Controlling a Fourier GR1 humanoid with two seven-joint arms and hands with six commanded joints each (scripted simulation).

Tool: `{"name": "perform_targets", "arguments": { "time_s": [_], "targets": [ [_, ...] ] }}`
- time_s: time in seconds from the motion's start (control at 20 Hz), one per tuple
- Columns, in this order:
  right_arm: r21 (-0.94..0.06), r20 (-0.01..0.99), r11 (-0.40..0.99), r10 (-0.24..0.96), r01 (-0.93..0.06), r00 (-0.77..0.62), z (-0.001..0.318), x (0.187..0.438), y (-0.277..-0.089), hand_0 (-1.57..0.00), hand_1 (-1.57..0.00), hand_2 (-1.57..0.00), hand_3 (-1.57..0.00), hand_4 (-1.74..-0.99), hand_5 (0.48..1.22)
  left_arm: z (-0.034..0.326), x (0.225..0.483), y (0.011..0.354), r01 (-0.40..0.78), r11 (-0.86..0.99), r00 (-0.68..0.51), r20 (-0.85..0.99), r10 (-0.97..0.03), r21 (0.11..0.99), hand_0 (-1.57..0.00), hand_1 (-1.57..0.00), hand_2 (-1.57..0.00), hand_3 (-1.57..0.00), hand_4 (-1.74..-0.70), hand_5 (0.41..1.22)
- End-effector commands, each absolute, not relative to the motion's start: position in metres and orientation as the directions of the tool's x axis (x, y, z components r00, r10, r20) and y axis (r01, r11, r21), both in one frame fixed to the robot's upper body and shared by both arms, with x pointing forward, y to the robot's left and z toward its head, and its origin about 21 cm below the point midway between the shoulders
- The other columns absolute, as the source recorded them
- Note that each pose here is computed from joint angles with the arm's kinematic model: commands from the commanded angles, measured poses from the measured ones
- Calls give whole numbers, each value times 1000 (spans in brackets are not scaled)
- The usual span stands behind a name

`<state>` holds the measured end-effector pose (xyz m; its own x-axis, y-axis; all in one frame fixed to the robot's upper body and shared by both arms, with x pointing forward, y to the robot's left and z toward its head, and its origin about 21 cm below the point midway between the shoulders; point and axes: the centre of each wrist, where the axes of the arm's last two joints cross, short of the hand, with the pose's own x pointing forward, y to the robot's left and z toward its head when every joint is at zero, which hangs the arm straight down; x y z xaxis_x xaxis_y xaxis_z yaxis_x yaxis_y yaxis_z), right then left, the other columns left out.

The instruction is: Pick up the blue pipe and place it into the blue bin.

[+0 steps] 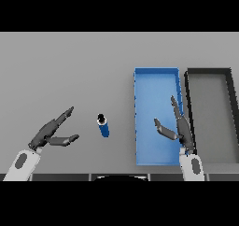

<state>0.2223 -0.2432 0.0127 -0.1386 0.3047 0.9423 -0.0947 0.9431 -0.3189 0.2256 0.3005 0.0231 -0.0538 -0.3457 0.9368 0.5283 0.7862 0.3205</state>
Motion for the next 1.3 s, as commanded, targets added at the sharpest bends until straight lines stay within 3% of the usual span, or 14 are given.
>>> {"name": "perform_targets", "arguments": {
  "time_s": [0.0, 0.35, 0.65, 1.0, 1.15, 1.25],
  "targets": [
    [-328, 939, 940, 315, -88, -137, 14, 223, -246, 1, 1, 1, 1, -1164, 617, 22, 223, 295, 548, 773, -47, 935, -353, 319, 1, 1, 1, 1, -1113, 497],
    [-311, 944, 946, 298, -86, -142, 17, 220, -244, 1, 1, 1, 1, -1213, 625, 6, 217, 247, 635, 713, -48, 936, -348, 297, 1, 1, 1, 1, -1146, 451],
    [-307, 948, 948, 296, -86, -116, 14, 217, -244, 1, 1, 1, 1, -1202, 621, -10, 237, 206, 641, 720, -64, 953, -295, 266, 1, 1, 1, 1, -1150, 460],
    [-309, 945, 948, 297, -78, -136, 15, 218, -246, 1, 1, 1, 1, -1221, 645, -25, 248, 177, 637, 705, -76, 936, -344, 311, 1, 1, 1, 1, -1051, 418],
    [-325, 940, 942, 314, -77, -131, 16, 216, -250, 1, 1, 1, 1, -1205, 649, -29, 255, 165, 653, 710, -66, 954, -294, 264, 1, 1, 1, 1, -1090, 441],
    [-325, 941, 943, 314, -76, -128, 11, 214, -252, 1, 1, 1, 1, -1210, 653, -30, 253, 160, 655, 721, -67, 968, -242, 226, 1, 0, -54, -40, -1140, 502]
  ]
}}
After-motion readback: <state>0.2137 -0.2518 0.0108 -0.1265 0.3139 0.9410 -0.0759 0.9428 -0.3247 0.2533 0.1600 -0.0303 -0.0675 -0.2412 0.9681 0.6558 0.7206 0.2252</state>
